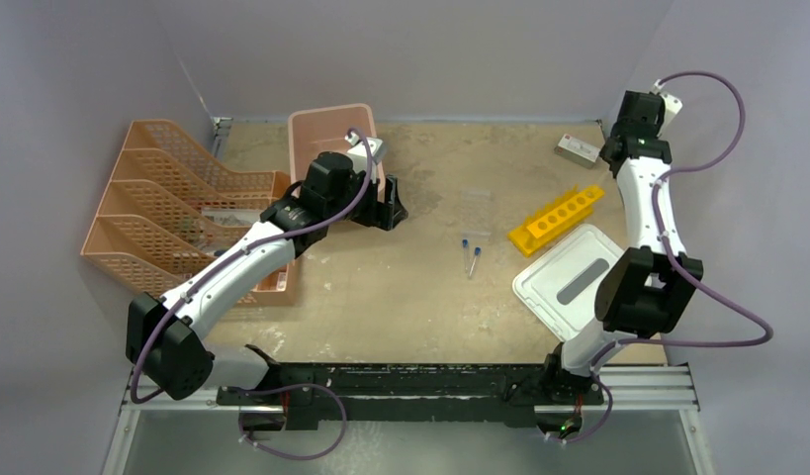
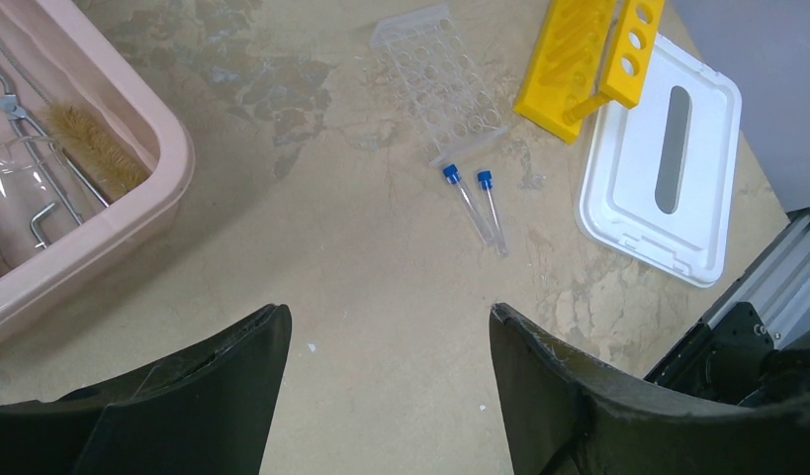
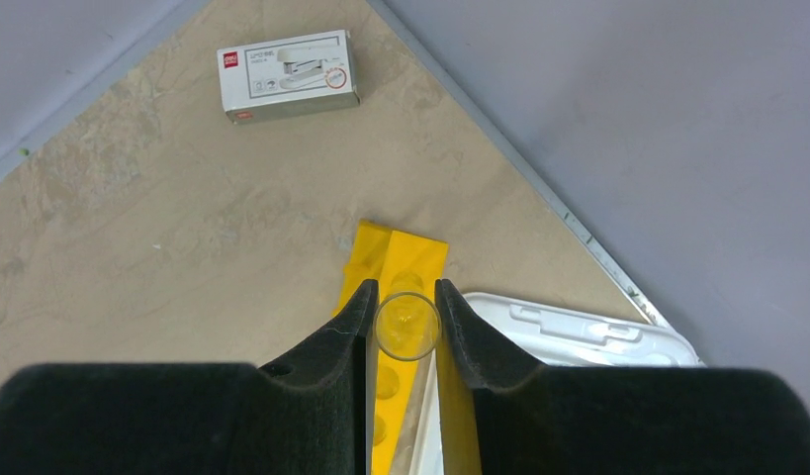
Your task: Organize the chemistry lab equipment
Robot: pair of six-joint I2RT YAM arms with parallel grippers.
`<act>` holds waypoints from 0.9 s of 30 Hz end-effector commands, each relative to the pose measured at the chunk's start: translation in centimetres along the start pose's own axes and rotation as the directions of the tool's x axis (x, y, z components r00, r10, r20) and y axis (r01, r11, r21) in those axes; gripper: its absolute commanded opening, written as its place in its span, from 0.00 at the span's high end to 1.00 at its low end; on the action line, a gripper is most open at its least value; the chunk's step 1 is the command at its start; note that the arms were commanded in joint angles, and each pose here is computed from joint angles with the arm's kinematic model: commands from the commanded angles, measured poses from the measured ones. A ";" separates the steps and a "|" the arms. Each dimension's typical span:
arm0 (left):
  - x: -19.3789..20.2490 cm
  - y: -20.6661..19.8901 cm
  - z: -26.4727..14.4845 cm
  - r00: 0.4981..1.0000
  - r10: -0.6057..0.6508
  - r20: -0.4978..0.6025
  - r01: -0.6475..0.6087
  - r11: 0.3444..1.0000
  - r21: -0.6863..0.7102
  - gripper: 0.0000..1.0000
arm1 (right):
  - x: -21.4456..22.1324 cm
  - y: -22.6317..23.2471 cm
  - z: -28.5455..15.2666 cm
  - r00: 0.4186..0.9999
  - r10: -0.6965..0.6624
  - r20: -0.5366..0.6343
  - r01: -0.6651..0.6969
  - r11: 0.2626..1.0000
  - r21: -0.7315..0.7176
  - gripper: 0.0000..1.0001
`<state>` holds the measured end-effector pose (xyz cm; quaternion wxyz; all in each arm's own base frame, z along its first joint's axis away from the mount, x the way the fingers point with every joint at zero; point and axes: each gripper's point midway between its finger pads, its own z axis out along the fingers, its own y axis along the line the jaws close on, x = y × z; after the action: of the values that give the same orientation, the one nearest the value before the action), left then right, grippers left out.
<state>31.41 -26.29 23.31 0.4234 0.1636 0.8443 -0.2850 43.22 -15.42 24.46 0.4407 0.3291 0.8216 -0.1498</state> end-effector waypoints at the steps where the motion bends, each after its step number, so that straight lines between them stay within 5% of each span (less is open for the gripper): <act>1: -2.8 -1.0 -0.6 0.997 0.031 0.075 -0.034 0.999 0.038 0.28 | -0.7 0.1 0.6 1.000 0.017 0.024 -0.017 1.000 -0.004 0.82; 17: -3.5 0.4 0.3 0.996 0.051 0.071 -0.048 0.998 -0.040 0.28 | 0.4 5.0 5.1 1.000 -0.008 -0.021 0.004 0.979 -0.205 0.82; 27: -3.7 0.8 1.1 0.996 0.049 0.075 -0.045 0.997 -0.056 0.28 | 0.3 3.1 7.3 0.998 -0.067 0.022 0.068 0.995 -0.071 0.82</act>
<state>33.42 -26.47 23.54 0.4355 0.1624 0.8466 -0.2593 48.84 -14.93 17.45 0.4144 0.2914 0.8573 -0.0908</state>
